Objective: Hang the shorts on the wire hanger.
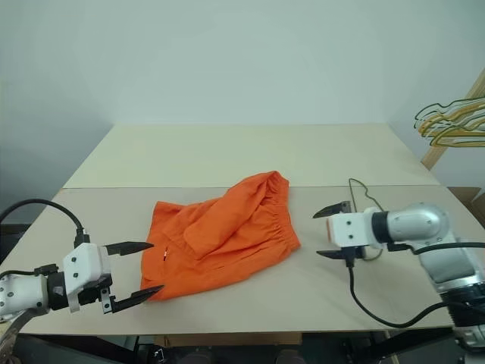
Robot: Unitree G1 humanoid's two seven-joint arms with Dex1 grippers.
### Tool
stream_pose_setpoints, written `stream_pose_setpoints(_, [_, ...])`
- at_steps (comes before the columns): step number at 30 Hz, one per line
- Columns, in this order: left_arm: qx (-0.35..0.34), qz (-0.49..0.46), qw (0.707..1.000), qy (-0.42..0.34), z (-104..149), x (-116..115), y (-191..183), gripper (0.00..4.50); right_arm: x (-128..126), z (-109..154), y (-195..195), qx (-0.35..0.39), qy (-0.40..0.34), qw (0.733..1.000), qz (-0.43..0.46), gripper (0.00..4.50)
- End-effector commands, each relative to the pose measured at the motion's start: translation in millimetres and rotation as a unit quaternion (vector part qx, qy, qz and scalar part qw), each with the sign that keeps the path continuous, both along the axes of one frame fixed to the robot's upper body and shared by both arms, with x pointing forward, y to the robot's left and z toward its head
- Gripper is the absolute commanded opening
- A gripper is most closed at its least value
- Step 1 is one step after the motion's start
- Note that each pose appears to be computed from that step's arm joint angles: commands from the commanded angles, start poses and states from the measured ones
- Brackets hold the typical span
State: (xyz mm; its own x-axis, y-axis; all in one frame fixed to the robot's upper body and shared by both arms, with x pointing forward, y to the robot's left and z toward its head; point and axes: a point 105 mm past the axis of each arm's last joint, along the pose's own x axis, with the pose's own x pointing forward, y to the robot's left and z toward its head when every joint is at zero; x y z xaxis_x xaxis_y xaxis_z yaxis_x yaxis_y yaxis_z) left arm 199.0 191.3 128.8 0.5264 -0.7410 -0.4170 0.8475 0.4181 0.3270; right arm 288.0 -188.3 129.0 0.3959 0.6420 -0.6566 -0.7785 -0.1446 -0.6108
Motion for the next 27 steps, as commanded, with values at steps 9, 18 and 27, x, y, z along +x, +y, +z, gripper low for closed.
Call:
stream_pose_setpoints(9, [0.010, -0.013, 1.000, -0.007, 1.8, -1.2, -1.7, 4.50, 24.4, -29.3, 32.4, -0.064, -0.078, 0.991, 0.082, 4.45])
stream_pose_setpoints(18, [0.017, -0.008, 1.000, 0.001, -3.1, -7.0, 0.9, 4.50, 30.9, -52.3, 38.8, -0.086, -0.065, 0.988, 0.113, 2.58])
stream_pose_setpoints(27, [0.025, -0.017, 0.999, 0.045, -24.6, -14.2, 6.7, 4.50, 31.2, -57.9, 36.8, -0.087, -0.062, 0.988, 0.113, 0.02])
